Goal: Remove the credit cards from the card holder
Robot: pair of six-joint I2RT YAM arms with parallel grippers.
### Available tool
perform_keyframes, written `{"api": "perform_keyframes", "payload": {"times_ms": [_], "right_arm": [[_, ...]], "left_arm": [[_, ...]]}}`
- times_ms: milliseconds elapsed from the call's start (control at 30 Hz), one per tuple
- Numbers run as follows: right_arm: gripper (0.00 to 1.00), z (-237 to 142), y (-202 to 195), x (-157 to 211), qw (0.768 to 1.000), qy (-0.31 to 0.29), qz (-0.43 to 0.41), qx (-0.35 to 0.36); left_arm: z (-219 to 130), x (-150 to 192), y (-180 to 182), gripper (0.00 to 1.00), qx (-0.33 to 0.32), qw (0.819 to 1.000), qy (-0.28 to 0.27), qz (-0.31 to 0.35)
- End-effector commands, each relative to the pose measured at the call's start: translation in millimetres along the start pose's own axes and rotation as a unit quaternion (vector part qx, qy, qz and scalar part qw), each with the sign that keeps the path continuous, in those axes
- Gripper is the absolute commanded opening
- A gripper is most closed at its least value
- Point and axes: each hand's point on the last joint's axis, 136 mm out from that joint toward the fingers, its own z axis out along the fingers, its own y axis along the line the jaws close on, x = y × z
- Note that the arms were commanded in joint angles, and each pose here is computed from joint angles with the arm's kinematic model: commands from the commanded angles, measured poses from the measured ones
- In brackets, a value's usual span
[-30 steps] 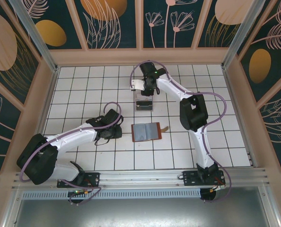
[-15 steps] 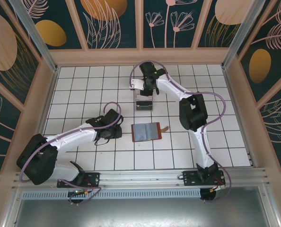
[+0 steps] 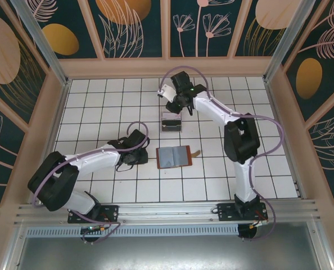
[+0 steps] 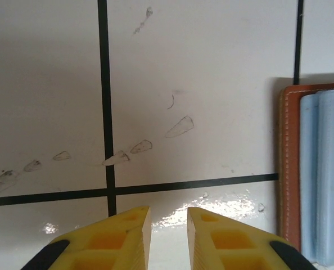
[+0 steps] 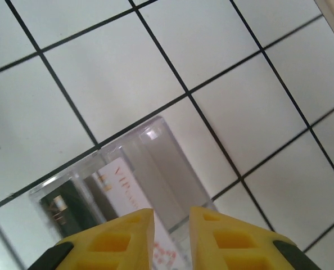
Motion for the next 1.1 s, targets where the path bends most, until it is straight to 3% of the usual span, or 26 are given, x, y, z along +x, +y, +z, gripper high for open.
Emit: {"api": "perform_keyframes", "payload": {"times_ms": [0,467,833,1067], "right_arm": [[0.24,-32,2,-15,0.993,-0.043,0.102,0.03],[0.26,-119,56,8,0.953,-0.136,0.261,0.077],[0.22,-116,86,37,0.91,-0.117,0.396,0.025],[0.21,-112,100,52,0.908,-0.097,0.408,0.02]], "left_arm": [[3,-12,-13,0.25,0.02,1.0,-0.008,0.009],[37,-24,-37,0.24,0.024,0.998,0.03,0.049],[52,-26,-56,0.24,0.062,0.995,0.041,0.064],[38,-33,-59,0.23,0.063,0.996,0.029,0.063]]}}
